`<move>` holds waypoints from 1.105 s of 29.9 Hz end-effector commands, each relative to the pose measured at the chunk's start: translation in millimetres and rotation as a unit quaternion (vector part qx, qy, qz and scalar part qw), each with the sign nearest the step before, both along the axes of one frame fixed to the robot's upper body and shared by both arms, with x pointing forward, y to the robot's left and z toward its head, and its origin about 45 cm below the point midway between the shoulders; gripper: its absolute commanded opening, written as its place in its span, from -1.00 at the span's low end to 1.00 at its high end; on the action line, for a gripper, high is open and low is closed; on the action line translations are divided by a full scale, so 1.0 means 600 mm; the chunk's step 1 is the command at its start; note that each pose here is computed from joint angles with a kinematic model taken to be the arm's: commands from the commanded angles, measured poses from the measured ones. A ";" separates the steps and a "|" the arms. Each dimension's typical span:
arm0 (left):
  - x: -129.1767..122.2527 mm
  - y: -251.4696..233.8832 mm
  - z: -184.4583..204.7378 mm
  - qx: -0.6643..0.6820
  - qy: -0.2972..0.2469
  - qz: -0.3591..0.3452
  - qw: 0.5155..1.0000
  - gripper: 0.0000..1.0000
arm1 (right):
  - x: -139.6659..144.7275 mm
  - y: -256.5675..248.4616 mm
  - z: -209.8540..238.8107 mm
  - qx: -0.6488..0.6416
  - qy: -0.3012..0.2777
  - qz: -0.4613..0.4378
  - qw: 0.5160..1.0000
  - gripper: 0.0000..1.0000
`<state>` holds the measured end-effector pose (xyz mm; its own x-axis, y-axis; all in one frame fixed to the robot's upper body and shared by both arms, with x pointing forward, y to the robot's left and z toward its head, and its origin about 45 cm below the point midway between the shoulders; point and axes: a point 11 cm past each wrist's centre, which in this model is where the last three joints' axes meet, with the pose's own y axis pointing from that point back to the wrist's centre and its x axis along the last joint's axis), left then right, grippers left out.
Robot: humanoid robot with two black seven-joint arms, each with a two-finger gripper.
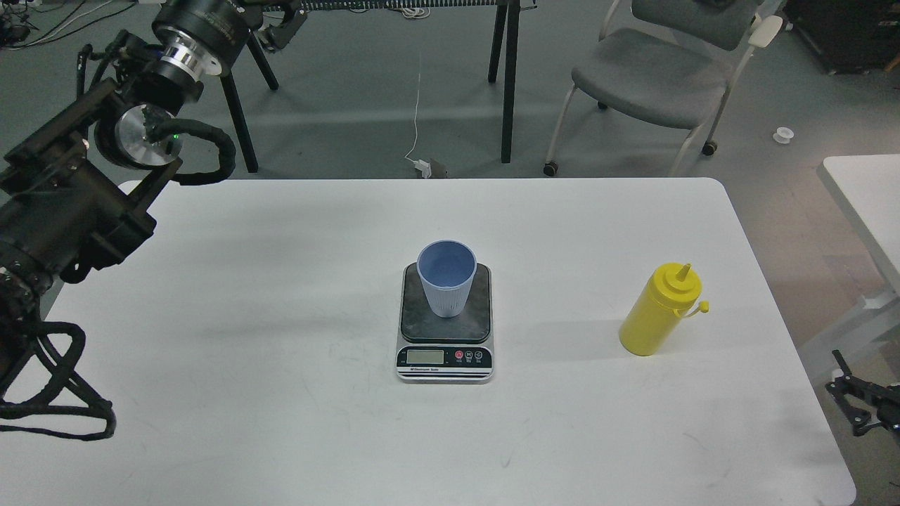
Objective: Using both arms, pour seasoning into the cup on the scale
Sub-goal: 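Move the right gripper to the yellow squeeze bottle and grasp it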
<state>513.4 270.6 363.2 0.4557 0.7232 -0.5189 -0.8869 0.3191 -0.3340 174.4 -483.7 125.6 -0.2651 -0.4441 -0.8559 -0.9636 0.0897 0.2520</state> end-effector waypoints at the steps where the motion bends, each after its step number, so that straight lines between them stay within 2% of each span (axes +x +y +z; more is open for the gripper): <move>1: -0.005 0.004 -0.029 -0.019 0.016 0.006 1.000 0.99 | 0.007 0.055 -0.004 0.033 -0.010 0.029 0.999 0.99; 4: -0.007 0.007 -0.038 -0.018 0.022 0.009 1.000 0.99 | 0.008 0.097 -0.025 0.061 -0.007 0.043 0.997 0.99; 7: -0.007 0.011 -0.037 -0.018 0.021 0.013 1.000 0.99 | 0.040 0.128 -0.030 0.054 -0.014 0.078 0.995 0.98; 12: -0.007 0.013 -0.035 -0.017 0.019 0.016 1.000 0.99 | 0.049 0.257 -0.096 0.111 -0.004 0.112 0.987 0.95; 15: -0.007 0.015 -0.036 -0.017 0.019 0.017 1.000 0.99 | 0.065 0.290 -0.101 0.130 -0.015 0.114 0.985 0.95; 21: -0.007 0.018 -0.037 -0.015 0.019 0.018 1.000 0.99 | 0.093 0.304 -0.094 0.136 -0.031 0.116 0.983 0.95; 33: -0.009 0.030 -0.038 -0.010 0.020 0.025 0.999 0.99 | 0.116 0.288 -0.101 0.130 -0.038 0.084 0.987 0.95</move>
<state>508.2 288.2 341.7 0.4010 0.7325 -0.5501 -0.9128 0.2692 -0.3070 238.0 -311.4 65.4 -0.1393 -0.2433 -0.9599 -0.9725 -0.1493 0.1790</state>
